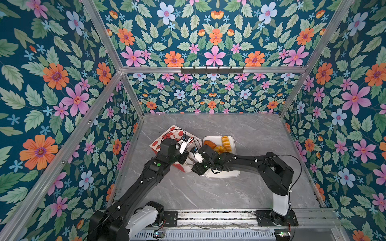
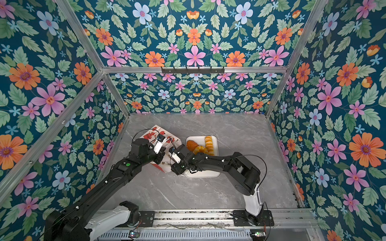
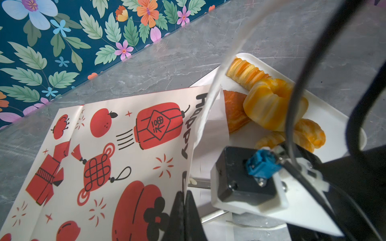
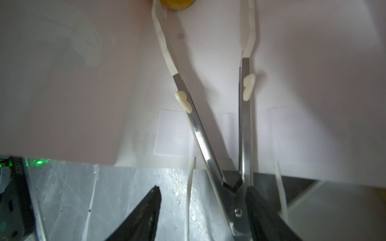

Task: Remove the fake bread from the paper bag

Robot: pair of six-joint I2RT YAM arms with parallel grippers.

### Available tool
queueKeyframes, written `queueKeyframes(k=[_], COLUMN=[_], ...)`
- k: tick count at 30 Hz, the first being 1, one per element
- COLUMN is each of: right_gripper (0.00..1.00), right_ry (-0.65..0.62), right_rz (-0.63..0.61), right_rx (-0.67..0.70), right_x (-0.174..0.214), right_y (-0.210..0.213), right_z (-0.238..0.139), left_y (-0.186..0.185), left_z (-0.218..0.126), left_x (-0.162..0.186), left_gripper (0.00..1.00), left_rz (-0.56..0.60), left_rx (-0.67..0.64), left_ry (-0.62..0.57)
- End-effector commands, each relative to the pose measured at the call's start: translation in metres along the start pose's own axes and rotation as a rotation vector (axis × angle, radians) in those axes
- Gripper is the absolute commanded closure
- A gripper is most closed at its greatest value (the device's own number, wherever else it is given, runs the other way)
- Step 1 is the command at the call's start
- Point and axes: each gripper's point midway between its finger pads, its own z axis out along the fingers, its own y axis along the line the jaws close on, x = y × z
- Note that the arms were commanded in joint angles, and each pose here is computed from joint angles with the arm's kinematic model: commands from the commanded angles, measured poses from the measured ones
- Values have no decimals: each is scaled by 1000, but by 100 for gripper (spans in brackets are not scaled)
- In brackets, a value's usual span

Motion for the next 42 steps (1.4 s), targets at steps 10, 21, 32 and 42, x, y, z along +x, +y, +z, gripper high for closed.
queueKeyframes(k=[10,21,32,42], right_gripper=[34,41,80,82], right_ry=[16,66,36,-28], right_rz=[-52,-39,-42,-18], right_rx=[53,31,-11,-29], right_x=[-3,8,-4,-26], right_y=[-13,-12,-1,10], right_z=[29,42,29,-7], left_y=[-3,-3,-2,-2], left_z=[-5,-4,-4,-6], left_x=[-12,-13,-12,-9], left_gripper=[100,100,100,100], left_rz=[-11,-13,-16,-14], left_rx=[15,18,13,7], left_ry=[-62,-64,-60,-52])
